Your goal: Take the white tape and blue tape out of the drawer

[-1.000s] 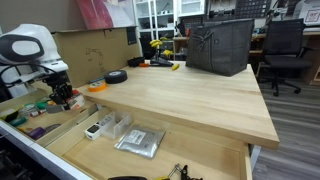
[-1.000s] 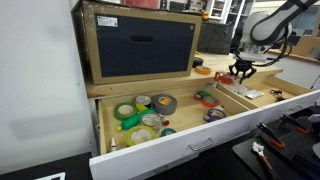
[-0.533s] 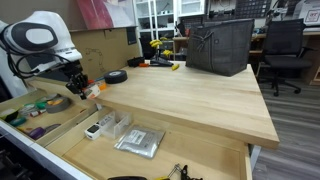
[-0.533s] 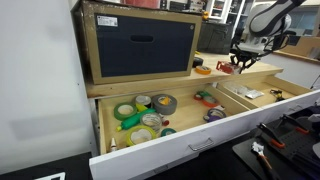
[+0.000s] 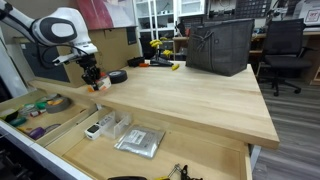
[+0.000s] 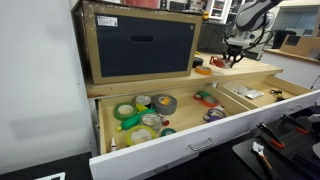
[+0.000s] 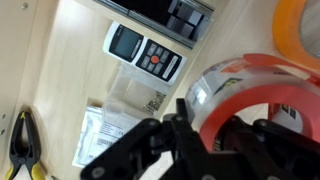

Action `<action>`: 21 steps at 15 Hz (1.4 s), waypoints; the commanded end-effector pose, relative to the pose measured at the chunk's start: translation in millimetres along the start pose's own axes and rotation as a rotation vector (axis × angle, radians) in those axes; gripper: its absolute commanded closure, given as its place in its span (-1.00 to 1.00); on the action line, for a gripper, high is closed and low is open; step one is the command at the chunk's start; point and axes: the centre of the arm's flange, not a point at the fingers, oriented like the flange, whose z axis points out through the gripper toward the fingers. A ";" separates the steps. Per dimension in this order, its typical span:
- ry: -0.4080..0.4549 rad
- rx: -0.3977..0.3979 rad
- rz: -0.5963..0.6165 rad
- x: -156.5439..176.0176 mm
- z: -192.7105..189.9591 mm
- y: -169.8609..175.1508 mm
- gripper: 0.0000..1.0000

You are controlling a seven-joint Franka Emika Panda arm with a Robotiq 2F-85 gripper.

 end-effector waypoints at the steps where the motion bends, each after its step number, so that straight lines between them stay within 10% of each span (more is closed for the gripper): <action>1: -0.032 -0.023 0.027 29.4 -4.4 -41.9 0.87; 12: -0.016 -0.082 0.007 44.0 36.0 -92.4 0.87; 13: -0.015 -0.088 0.003 41.9 37.4 -92.4 0.67; 14: -0.009 -0.093 -0.008 39.1 35.2 -91.4 -0.01; 21: 0.123 -0.073 -0.162 -6.3 -0.5 -76.8 -0.91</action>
